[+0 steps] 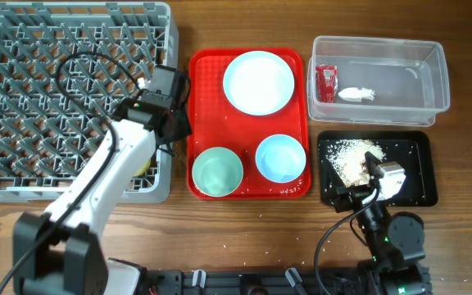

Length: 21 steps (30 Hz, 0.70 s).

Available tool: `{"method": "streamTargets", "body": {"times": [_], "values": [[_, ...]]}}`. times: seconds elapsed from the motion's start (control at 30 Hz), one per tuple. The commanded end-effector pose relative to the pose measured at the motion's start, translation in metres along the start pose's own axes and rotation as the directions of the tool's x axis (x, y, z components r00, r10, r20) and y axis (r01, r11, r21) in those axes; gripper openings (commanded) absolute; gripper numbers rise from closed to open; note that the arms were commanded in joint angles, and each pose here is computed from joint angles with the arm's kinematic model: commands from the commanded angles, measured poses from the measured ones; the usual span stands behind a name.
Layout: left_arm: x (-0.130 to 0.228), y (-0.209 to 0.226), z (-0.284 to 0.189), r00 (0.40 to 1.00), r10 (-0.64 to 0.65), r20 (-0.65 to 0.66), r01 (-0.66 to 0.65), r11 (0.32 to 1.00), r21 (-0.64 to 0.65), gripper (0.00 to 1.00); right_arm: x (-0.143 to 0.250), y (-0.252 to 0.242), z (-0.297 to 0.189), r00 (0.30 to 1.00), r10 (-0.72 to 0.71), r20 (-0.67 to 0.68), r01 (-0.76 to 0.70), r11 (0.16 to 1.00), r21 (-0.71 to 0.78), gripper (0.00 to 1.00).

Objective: Sort waste into correct bins and load items into the dishwasher rack
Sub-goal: 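Release the spoon and lift the left gripper from the rack, then grasp the pale-green bowl on the red tray with the left gripper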

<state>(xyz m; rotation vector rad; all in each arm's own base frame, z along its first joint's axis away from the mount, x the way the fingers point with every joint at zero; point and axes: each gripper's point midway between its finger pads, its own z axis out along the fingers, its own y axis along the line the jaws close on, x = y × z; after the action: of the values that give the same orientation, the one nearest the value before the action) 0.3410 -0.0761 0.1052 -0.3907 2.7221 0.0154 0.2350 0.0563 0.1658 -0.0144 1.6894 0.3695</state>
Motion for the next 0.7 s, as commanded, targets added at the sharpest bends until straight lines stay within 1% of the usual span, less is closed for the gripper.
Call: {"method": "streamTargets", "body": {"times": [0.0, 0.07, 0.13, 0.17, 0.2, 0.23, 0.27, 0.3, 0.33, 0.37, 0.4, 0.43, 0.5, 0.53, 0.57, 0.63, 0.67], "values": [[-0.012, 0.009, -0.030, 0.996, -0.011, 0.089, 0.010, 1.000, 0.014, 0.41, -0.002, 0.001, -0.001, 1.000, 0.009, 0.010, -0.009, 1.000, -0.010, 1.00], [-0.014, 0.011, -0.031, 0.995, 0.016, 0.099, -0.016, 1.000, 0.001, 0.41, -0.002, 0.001, -0.001, 1.000, 0.009, 0.010, -0.009, 1.000, -0.010, 1.00], [-0.012, 0.012, -0.022, 0.995, 0.066, 0.081, -0.064, 0.998, -0.022, 0.40, -0.002, 0.001, -0.001, 1.000, 0.009, 0.010, -0.009, 1.000, -0.010, 1.00], [-0.008, 0.013, -0.015, 0.995, 0.083, 0.056, -0.082, 0.996, -0.035, 0.36, -0.002, 0.001, -0.001, 1.000, 0.009, 0.010, -0.009, 1.000, -0.010, 1.00], [-0.001, 0.015, -0.003, 0.996, 0.093, 0.012, -0.092, 0.994, -0.056, 0.31, -0.002, 0.001, -0.001, 1.000, 0.009, 0.010, -0.009, 1.000, -0.010, 1.00], [0.003, 0.015, 0.004, 0.995, 0.099, -0.016, -0.099, 0.993, -0.066, 0.24, -0.002, 0.001, -0.001, 1.000, 0.009, 0.010, -0.009, 1.000, -0.010, 1.00], [0.006, 0.015, 0.008, 0.994, 0.101, -0.031, -0.103, 0.992, -0.069, 0.20, -0.002, 0.001, -0.001, 1.000, 0.009, 0.010, -0.009, 1.000, -0.010, 1.00], [0.004, 0.011, 0.001, 0.994, 0.105, -0.026, -0.106, 0.993, -0.055, 0.25, -0.002, 0.001, -0.001, 1.000, 0.009, 0.010, -0.009, 1.000, -0.009, 1.00], [0.002, 0.008, -0.010, 0.994, 0.112, -0.019, -0.112, 0.993, -0.045, 0.26, -0.002, 0.001, -0.001, 1.000, 0.009, 0.010, -0.009, 1.000, -0.010, 1.00], [-0.004, -0.002, -0.034, 0.992, 0.127, 0.017, -0.126, 0.992, -0.013, 0.28, -0.002, 0.001, -0.001, 1.000, 0.009, 0.010, -0.009, 1.000, -0.010, 1.00], [-0.008, -0.015, -0.058, 0.987, 0.146, 0.063, -0.149, 0.988, 0.031, 0.34, -0.002, 0.001, -0.001, 1.000, 0.009, 0.010, -0.009, 1.000, -0.010, 1.00], [-0.004, -0.037, -0.087, 0.977, 0.174, 0.119, -0.189, 0.974, 0.123, 0.43, -0.002, 0.001, -0.001, 1.000, 0.009, 0.010, -0.009, 1.000, -0.010, 1.00], [0.011, -0.053, -0.104, 0.970, 0.210, 0.121, -0.231, 0.952, 0.201, 0.46, -0.002, 0.001, -0.001, 1.000, 0.009, 0.010, -0.009, 1.000, -0.010, 1.00], [0.019, -0.054, -0.105, 0.971, 0.217, 0.099, -0.233, 0.951, 0.205, 0.45, -0.002, 0.001, -0.001, 1.000, 0.009, 0.010, -0.009, 1.000, -0.010, 1.00], [0.031, -0.050, -0.100, 0.977, 0.209, 0.041, -0.213, 0.960, 0.182, 0.35, -0.002, 0.001, -0.001, 1.000, 0.009, 0.010, -0.009, 1.000, -0.010, 1.00], [0.048, -0.041, -0.080, 0.988, 0.144, -0.051, -0.137, 0.983, 0.125, 0.29, -0.002, 0.001, -0.001, 1.000, 0.009, 0.010, -0.009, 1.000, -0.010, 1.00], [0.053, -0.036, -0.069, 0.991, 0.111, -0.075, -0.105, 0.991, 0.087, 0.27, -0.002, 0.001, -0.001, 1.000, 0.009, 0.010, -0.009, 1.000, -0.010, 1.00]]}}
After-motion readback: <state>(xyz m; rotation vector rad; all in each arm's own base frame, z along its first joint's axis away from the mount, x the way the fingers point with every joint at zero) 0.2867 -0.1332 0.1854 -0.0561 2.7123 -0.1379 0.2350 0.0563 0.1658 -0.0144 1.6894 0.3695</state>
